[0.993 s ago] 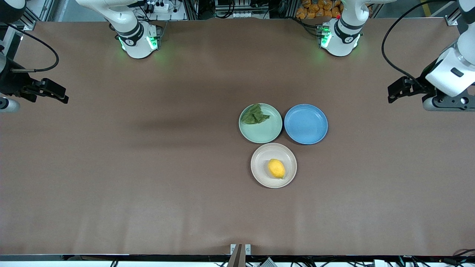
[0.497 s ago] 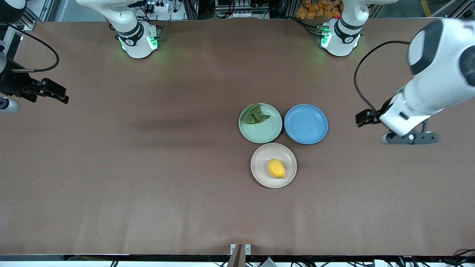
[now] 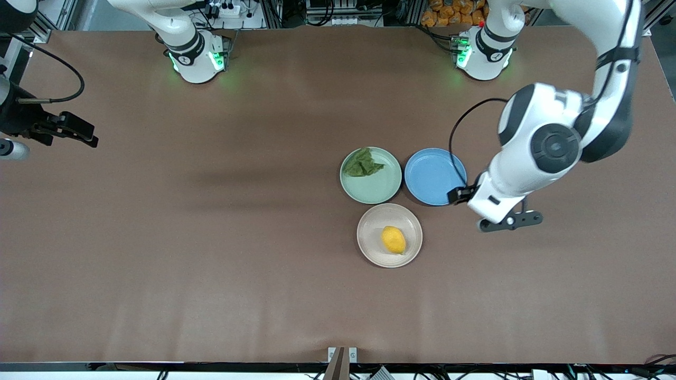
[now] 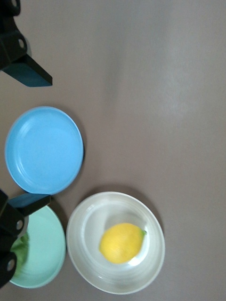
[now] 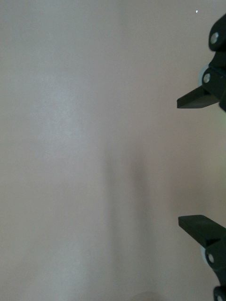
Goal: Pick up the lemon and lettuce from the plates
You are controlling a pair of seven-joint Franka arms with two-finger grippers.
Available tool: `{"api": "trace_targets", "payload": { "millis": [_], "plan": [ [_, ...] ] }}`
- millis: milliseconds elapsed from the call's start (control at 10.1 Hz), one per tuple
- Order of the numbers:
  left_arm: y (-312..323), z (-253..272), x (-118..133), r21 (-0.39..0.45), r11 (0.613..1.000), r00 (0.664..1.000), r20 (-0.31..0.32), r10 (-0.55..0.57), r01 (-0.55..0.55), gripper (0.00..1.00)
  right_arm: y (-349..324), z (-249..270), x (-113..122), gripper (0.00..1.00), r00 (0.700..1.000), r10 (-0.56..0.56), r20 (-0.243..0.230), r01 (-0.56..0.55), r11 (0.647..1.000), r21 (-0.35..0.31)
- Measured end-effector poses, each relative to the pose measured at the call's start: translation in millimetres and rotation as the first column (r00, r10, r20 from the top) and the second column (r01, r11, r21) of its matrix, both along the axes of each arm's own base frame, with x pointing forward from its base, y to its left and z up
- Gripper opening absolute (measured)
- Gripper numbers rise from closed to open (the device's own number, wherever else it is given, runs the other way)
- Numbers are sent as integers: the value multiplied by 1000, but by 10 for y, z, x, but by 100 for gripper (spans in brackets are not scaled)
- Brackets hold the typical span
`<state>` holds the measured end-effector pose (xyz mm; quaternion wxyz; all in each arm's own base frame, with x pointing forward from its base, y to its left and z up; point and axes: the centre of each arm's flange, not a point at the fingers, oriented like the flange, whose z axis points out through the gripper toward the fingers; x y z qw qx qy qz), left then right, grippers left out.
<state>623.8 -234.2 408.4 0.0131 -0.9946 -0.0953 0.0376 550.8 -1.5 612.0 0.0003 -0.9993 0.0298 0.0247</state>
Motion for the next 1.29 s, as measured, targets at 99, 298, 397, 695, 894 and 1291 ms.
{"api": "trace_targets", "payload": {
  "millis": [99, 298, 397, 695, 894, 1291],
  "plan": [
    [-188, -213, 17, -2, 998, 998, 13, 64, -64, 100, 1, 0, 0, 100, 1000, 0, 0, 0, 1000, 0],
    [-570, -645, 47, -25, 985, 984, 52, 170, -169, 100, 3, 1, 0, 100, 1000, 1, 0, -1, 1000, 0],
    [-685, -830, 48, -24, 977, 975, 48, 215, -214, 100, 4, 1, 0, 100, 1000, 1, 0, -1, 1000, 0],
    [-961, -1299, 58, -35, 958, 957, 52, 285, -284, 100, 39, -1, 0, 100, 1000, 7, 0, -7, 1000, 1],
    [-1049, -1404, 96, -67, 955, 953, 81, 293, -288, 100, 218, 0, -3, 100, 999, 39, 0, -39, 999, 3],
    [-1224, -1760, 82, -116, 924, 920, 109, 376, -364, 100, 965, -11, -75, 100, 999, 43, -2, -43, 999, -2]
  ]
}}
